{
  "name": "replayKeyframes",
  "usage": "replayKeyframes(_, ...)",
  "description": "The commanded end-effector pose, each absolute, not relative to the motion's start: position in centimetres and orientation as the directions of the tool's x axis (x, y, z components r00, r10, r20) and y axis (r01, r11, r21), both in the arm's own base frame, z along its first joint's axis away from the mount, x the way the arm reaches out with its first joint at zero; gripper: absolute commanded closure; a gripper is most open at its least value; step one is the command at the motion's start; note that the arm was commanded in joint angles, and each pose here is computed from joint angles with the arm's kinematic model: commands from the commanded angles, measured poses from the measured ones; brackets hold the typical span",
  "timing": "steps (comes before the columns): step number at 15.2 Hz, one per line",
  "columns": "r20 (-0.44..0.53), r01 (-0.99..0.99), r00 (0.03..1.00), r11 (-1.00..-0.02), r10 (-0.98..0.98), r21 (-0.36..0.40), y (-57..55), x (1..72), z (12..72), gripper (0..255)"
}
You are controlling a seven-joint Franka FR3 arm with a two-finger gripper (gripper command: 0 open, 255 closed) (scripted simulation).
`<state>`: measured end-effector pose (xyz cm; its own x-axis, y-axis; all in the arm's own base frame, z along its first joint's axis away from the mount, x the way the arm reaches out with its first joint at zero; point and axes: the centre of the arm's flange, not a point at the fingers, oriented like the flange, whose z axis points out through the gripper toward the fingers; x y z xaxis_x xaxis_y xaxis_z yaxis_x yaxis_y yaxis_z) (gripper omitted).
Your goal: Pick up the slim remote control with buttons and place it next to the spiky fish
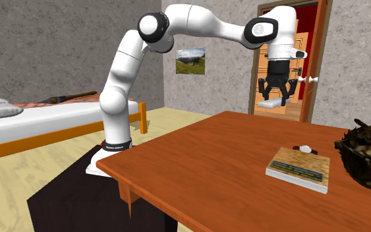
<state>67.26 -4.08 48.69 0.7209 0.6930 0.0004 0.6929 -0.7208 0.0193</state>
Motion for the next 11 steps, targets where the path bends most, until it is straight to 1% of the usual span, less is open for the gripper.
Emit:
replayKeyframes(1, 0.001, 0.693, 0.721, -0.721, 0.693, 0.020, -4.0, 67.2, 47.7, 255)
replayKeyframes(11, 0.001, 0.693, 0.721, -0.721, 0.693, 0.020, -4.0, 67.2, 42.4, 255)
